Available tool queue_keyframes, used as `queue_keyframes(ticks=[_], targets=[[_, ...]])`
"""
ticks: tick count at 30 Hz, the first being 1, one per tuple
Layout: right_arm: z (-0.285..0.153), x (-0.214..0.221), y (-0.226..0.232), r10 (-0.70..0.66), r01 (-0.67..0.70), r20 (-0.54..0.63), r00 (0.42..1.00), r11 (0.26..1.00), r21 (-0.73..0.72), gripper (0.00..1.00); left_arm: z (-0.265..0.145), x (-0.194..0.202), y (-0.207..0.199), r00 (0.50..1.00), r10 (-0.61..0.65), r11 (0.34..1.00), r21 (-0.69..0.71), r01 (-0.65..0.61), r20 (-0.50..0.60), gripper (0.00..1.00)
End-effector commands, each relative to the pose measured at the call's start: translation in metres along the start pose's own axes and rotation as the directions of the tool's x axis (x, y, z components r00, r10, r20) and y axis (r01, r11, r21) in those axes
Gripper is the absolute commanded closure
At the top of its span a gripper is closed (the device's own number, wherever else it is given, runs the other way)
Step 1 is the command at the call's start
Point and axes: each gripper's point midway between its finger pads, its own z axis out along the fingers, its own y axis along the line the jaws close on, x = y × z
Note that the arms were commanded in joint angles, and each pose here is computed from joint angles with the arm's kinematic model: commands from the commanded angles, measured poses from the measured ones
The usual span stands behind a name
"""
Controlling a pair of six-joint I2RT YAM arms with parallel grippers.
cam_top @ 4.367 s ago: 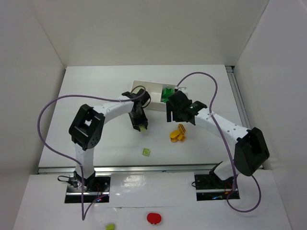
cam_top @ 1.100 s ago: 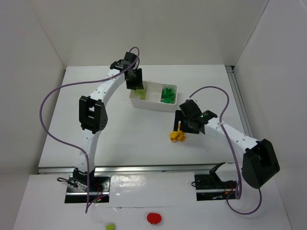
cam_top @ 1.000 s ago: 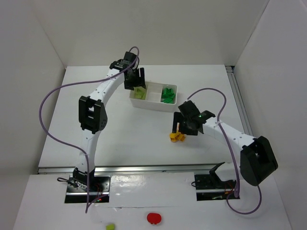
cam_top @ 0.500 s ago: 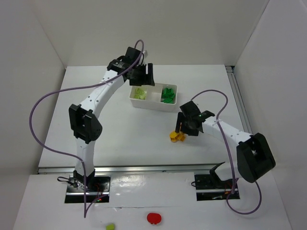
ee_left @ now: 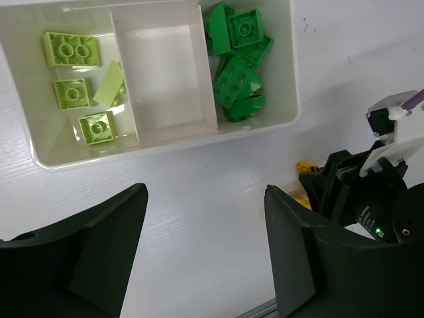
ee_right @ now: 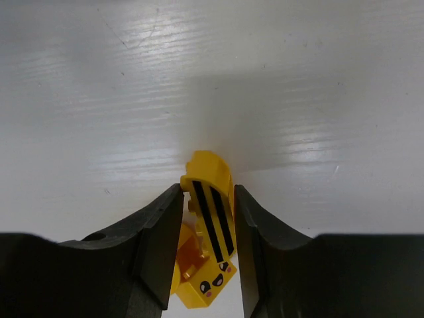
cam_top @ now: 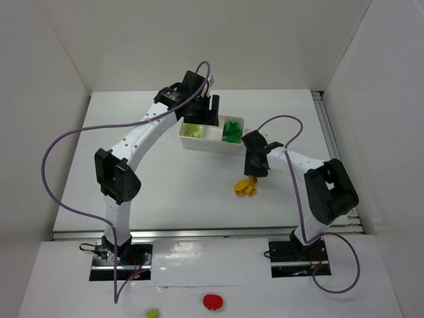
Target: Sort the legos into containers by color
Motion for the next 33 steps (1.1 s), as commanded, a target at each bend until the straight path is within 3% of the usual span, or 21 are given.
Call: queue_keyframes(ticks=[1, 4, 6, 12, 17, 25, 33], targets=[[-0.004, -0.024, 0.006, 0.017, -0.015, 0.082, 0.996, 1.0, -0.02, 0.58, -0.005, -0.005, 0.005, 1.0, 0.023, 1.0, -0.021, -0.023, 0.018, 0.19], [-0.017, -0.036, 0.005, 0.03, -0.027, 0.135, 0.99, 0.999, -0.028, 0.73, -0.009, -0.008, 0.007, 0.999, 0.023, 0.999, -0.037, -0.022, 0.034, 0.19], [-0.034, -0.046, 0.002, 0.041, -0.037, 0.177, 0.983, 0.999, -0.025, 0.77, -0.009, -0.009, 0.009, 0.999, 0.024, 0.999, -0.048, -0.022, 0.038, 0.19], [-0.109, -0.118, 0.009, 0.099, -0.067, 0.413, 0.905, 0.993, -0.093, 0.77, -0.009, -0.012, 0.024, 0.999, -0.033, 0.999, 0.003, 0.033, 0.012, 0.21], [-0.131, -0.173, 0.052, 0.124, -0.026, 0.468, 0.875, 0.977, -0.21, 0.77, -0.029, -0.017, 0.043, 0.995, -0.095, 0.995, -0.017, 0.096, 0.04, 0.21], [-0.089, -0.221, 0.147, 0.042, 0.126, 0.463, 0.885, 0.937, -0.325, 0.77, -0.067, 0.007, 0.085, 0.988, -0.14, 0.982, -0.115, 0.146, 0.061, 0.22], [-0.049, -0.233, 0.185, -0.024, 0.192, 0.463, 0.886, 0.928, -0.319, 0.76, -0.082, 0.031, 0.124, 0.981, -0.19, 0.963, -0.187, 0.195, 0.046, 0.22]])
